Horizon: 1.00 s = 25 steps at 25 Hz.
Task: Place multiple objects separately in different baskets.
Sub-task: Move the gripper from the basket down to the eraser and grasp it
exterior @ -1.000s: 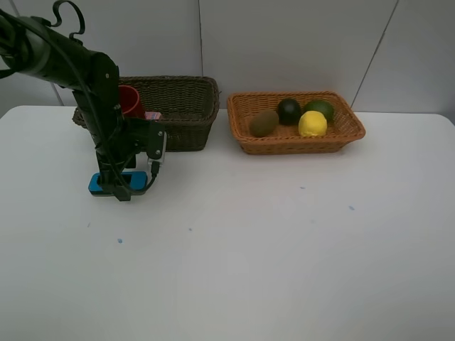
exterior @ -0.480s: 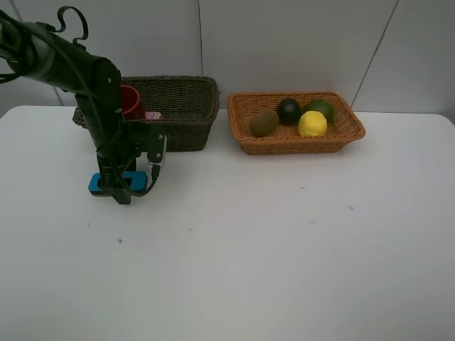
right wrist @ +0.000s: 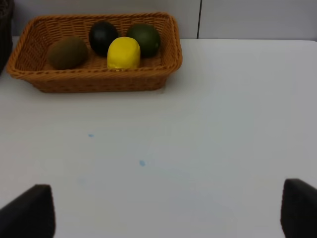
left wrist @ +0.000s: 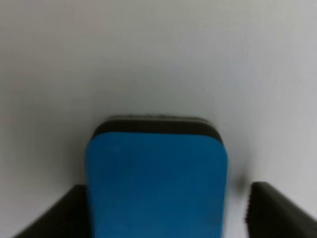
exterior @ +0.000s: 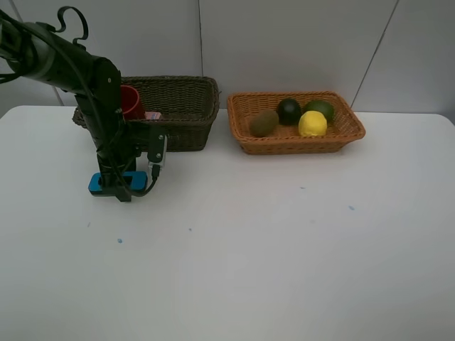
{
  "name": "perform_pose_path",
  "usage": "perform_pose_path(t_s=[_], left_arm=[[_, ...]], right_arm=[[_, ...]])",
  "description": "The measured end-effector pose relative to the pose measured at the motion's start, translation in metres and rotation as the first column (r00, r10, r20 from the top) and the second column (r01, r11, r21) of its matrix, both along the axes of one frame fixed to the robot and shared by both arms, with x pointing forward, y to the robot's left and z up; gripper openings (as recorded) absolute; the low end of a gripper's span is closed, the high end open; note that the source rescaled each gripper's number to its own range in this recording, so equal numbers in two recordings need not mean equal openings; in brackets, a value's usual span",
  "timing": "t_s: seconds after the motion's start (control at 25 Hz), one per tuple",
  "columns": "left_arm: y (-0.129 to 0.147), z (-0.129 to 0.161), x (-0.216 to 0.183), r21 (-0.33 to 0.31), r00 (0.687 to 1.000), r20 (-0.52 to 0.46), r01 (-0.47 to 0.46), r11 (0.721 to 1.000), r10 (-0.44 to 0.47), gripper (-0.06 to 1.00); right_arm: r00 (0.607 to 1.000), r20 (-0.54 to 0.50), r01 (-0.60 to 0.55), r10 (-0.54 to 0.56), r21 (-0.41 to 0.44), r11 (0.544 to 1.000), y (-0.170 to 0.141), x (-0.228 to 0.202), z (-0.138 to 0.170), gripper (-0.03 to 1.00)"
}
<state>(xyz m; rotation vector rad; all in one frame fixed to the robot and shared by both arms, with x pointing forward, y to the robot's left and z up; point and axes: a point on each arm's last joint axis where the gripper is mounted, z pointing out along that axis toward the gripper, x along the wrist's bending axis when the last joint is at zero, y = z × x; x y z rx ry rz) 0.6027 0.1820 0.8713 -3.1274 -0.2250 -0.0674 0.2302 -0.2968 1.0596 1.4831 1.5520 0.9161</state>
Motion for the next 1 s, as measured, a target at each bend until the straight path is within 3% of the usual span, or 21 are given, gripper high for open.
perform_pose_path(t_s=[0.04, 1.0], left_arm=[[0.0001, 0.0000, -0.0004, 0.002, 1.000, -0.004, 0.000, 1.000, 0.000, 0.60], [0.0026, 0.0029, -0.0026, 0.028, 1.000, -0.024, 0.016, 0.999, -0.015, 0.62]], right_arm=[[1.000, 0.000, 0.000, 0.000, 0.000, 1.000, 0.0000, 0.0000, 0.0000, 1.00], [1.000, 0.000, 0.000, 0.000, 0.000, 1.000, 0.0000, 0.0000, 0.0000, 1.00]])
